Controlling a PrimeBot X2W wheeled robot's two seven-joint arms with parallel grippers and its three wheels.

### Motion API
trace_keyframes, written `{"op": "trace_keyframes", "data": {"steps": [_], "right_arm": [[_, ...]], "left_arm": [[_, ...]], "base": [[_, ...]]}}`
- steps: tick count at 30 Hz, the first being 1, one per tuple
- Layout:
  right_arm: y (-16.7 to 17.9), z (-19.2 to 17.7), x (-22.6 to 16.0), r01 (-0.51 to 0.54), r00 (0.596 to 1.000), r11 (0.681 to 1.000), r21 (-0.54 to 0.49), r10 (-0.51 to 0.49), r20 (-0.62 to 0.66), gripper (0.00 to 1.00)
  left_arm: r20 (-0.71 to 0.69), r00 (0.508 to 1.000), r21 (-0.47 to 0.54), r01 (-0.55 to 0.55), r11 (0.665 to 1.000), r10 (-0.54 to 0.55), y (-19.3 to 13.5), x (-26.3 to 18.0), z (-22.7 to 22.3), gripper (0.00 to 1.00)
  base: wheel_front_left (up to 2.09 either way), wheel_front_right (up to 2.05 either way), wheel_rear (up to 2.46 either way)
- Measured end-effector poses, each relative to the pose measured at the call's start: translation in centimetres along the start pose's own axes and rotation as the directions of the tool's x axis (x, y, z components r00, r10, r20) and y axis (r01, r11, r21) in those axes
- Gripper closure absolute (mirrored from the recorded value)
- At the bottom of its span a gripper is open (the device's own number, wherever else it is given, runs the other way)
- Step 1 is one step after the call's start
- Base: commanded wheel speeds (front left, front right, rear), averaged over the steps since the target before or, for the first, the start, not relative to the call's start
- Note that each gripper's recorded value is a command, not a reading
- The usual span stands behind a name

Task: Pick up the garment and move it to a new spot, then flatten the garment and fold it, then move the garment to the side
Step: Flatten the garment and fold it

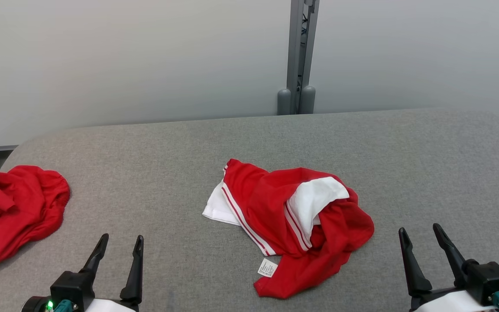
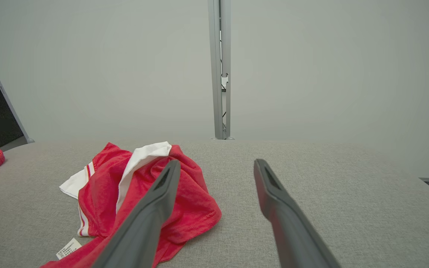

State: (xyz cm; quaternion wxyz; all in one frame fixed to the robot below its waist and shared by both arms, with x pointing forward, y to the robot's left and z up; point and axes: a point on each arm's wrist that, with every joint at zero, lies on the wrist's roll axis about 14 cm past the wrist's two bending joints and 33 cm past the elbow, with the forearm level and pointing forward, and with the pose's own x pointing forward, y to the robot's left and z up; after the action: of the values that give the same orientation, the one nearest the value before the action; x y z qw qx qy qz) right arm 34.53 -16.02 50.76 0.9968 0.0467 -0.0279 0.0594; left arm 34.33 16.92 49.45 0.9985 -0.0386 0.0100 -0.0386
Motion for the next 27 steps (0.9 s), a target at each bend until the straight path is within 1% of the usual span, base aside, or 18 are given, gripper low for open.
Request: {"op": "trace_keyframes", "data": {"steps": [21, 27], "right_arm": [[0.3, -0.5, 0.6, -0.009, 1.000, 1.000, 0.011, 0.010, -0.014, 0.00], [0.0, -3.7, 1.4, -0.001, 0.993, 1.000, 0.025, 0.004, -0.117, 0.00]], "left_arm": [[-0.019, 1.000, 0.012, -0.012, 1.000, 0.012, 0.2, 0.2, -0.3, 0.00], [-0.012, 1.000, 0.019, -0.007, 1.000, 0.007, 0.1, 1.0, 0.0, 0.00]], "base": [[0.00, 0.00, 0.00], [0.00, 0.00, 0.00]]}}
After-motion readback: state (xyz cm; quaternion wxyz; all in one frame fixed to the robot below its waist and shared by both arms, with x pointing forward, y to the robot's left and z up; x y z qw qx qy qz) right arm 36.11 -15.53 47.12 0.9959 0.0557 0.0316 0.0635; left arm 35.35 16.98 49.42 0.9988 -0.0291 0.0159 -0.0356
